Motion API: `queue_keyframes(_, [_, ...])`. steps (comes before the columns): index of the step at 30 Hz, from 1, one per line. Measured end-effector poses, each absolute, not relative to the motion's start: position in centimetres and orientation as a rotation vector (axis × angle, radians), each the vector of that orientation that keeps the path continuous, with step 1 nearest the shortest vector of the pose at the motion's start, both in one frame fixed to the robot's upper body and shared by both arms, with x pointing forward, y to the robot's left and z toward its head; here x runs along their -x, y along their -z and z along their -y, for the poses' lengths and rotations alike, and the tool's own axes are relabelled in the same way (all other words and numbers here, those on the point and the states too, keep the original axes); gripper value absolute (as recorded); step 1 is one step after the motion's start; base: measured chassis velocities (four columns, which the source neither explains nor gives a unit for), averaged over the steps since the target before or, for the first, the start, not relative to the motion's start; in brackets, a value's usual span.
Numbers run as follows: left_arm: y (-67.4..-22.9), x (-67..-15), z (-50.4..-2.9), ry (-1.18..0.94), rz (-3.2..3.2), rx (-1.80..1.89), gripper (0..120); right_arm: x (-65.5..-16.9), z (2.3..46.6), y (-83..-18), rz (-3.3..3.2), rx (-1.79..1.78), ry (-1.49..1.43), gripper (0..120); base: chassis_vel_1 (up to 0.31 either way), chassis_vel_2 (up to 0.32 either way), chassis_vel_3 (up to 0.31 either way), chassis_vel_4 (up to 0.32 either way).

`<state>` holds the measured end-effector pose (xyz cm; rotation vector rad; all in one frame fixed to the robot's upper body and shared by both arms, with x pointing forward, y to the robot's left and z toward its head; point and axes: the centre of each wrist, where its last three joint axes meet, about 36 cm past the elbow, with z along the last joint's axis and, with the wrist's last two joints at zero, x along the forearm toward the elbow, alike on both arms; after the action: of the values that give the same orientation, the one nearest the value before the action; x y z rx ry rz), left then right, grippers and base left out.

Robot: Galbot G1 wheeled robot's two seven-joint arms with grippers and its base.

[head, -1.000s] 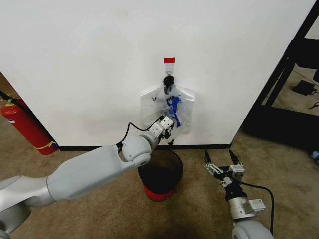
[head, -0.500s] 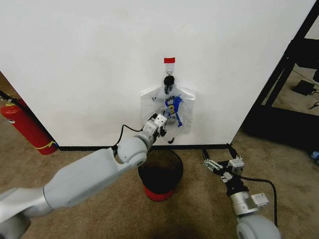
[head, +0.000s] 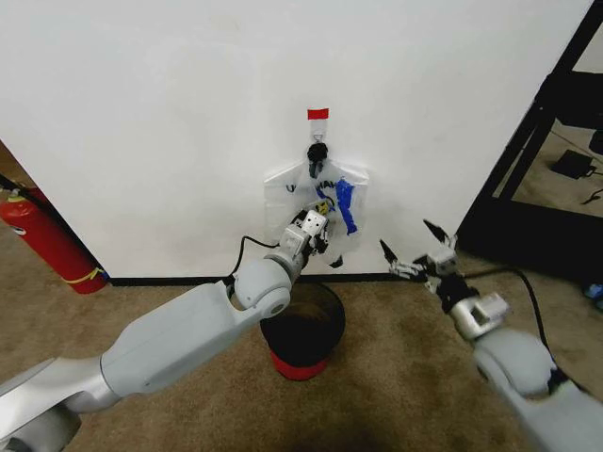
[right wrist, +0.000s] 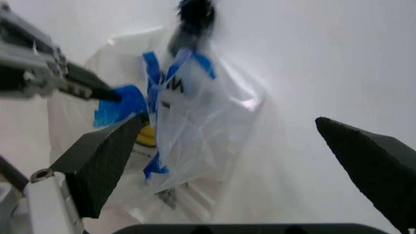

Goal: Pick up the garbage bag from the wall and place it over the trash bin.

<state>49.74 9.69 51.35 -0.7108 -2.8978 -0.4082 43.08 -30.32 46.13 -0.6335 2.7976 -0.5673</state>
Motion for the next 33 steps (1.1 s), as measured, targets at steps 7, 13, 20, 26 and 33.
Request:
queue_keyframes(7, [-51.1, -49.6, -10.1, 0.398, 2.896, 0.697, 0, -46.1, 29.0, -44.4, -2.801, 0.696, 0.636, 98, 0.000, 0.000, 0.000, 0.000])
queue_keyframes(13, [-51.3, -49.5, -10.1, 0.387, 2.897, 0.703, 0, -49.0, 27.2, -43.4, -2.720, 0.745, 0.772, 77, 0.000, 0.000, 0.000, 0.000])
queue_keyframes(20, [-51.4, -49.1, -10.1, 0.388, 2.893, 0.717, 0, -50.3, 26.4, -43.4, -2.691, 0.749, 0.801, 63, 0.000, 0.000, 0.000, 0.000])
queue_keyframes(26, [-51.4, -49.0, -10.1, 0.386, 2.890, 0.717, 0, -50.9, 26.4, -42.9, -2.733, 0.739, 0.787, 33, 0.000, 0.000, 0.000, 0.000])
queue_keyframes(33, [-51.3, -48.8, -10.2, 0.376, 2.893, 0.711, 0, -50.6, 26.3, -42.6, -2.767, 0.738, 0.747, 9, 0.000, 0.000, 0.000, 0.000])
